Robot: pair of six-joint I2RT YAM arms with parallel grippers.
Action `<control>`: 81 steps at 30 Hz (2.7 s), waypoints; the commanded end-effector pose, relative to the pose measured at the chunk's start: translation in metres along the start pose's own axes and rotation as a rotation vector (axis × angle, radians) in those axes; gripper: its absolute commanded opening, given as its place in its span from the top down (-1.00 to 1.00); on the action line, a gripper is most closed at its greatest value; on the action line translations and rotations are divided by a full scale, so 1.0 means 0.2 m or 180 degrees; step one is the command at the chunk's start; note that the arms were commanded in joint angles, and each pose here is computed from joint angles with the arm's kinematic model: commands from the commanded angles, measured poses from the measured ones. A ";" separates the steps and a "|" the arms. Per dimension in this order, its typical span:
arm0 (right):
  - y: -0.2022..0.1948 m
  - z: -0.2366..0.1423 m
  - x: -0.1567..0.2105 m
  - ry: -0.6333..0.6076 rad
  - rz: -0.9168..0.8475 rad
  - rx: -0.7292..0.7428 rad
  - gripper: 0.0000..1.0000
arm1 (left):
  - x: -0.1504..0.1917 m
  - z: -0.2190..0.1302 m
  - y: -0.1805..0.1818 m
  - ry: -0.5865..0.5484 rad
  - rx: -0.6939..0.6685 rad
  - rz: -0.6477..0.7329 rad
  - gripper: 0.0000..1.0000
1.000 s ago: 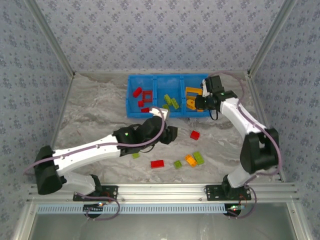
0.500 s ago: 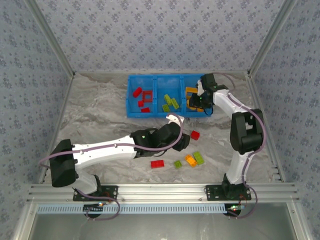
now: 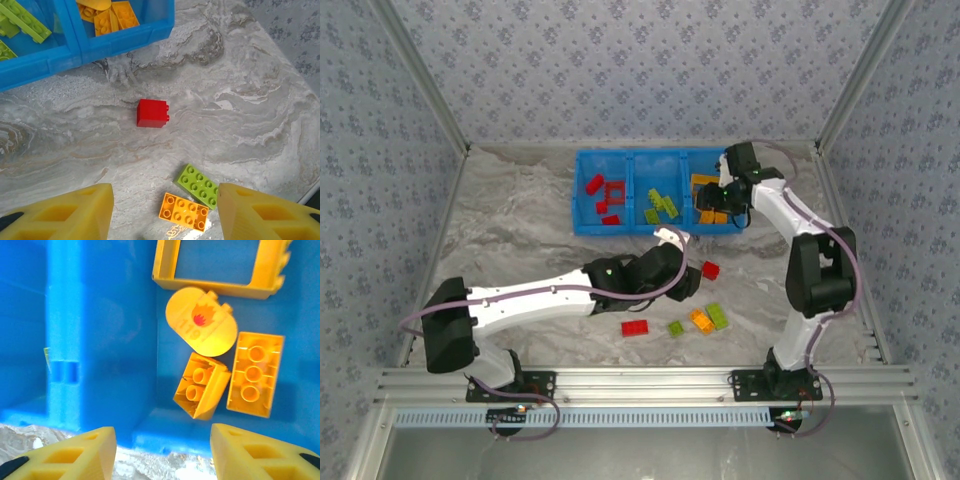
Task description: Sort the legos into containers by color
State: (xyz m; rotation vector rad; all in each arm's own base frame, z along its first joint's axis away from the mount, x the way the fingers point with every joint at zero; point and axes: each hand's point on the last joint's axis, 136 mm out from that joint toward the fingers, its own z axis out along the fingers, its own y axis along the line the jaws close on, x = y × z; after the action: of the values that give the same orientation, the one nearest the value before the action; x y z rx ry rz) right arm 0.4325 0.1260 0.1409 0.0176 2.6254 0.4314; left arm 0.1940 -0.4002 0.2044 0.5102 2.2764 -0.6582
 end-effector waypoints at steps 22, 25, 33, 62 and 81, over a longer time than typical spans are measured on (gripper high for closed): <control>0.03 -1.22 0.65 -0.1394 0.0353 -0.0219 -0.54 | 0.16 0.72 -0.01 0.1490 -0.0338 0.0605 -0.41; 0.08 -1.30 0.69 -0.1492 0.0322 -0.0490 -0.64 | 0.16 0.78 0.01 0.1531 -0.0372 0.0666 -0.44; 0.10 -1.38 0.77 -0.1472 0.0367 -0.0649 -0.67 | 0.20 0.87 0.05 0.1554 -0.0485 0.0709 -0.59; 0.19 -1.29 0.75 -0.1312 0.0193 -0.0879 -0.62 | -0.06 0.60 0.10 0.0976 -0.0598 0.0463 0.26; 1.22 -0.82 0.82 -0.1233 -0.1813 -0.0978 -0.50 | -0.29 0.09 1.25 0.0642 -0.1362 -0.1008 0.28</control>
State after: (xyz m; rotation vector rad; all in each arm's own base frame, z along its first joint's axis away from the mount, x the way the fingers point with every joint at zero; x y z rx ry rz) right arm 0.1764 0.2967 0.2455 -0.6918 2.2267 0.6443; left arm 0.3538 -0.2237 0.1640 0.0357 2.6102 -0.1915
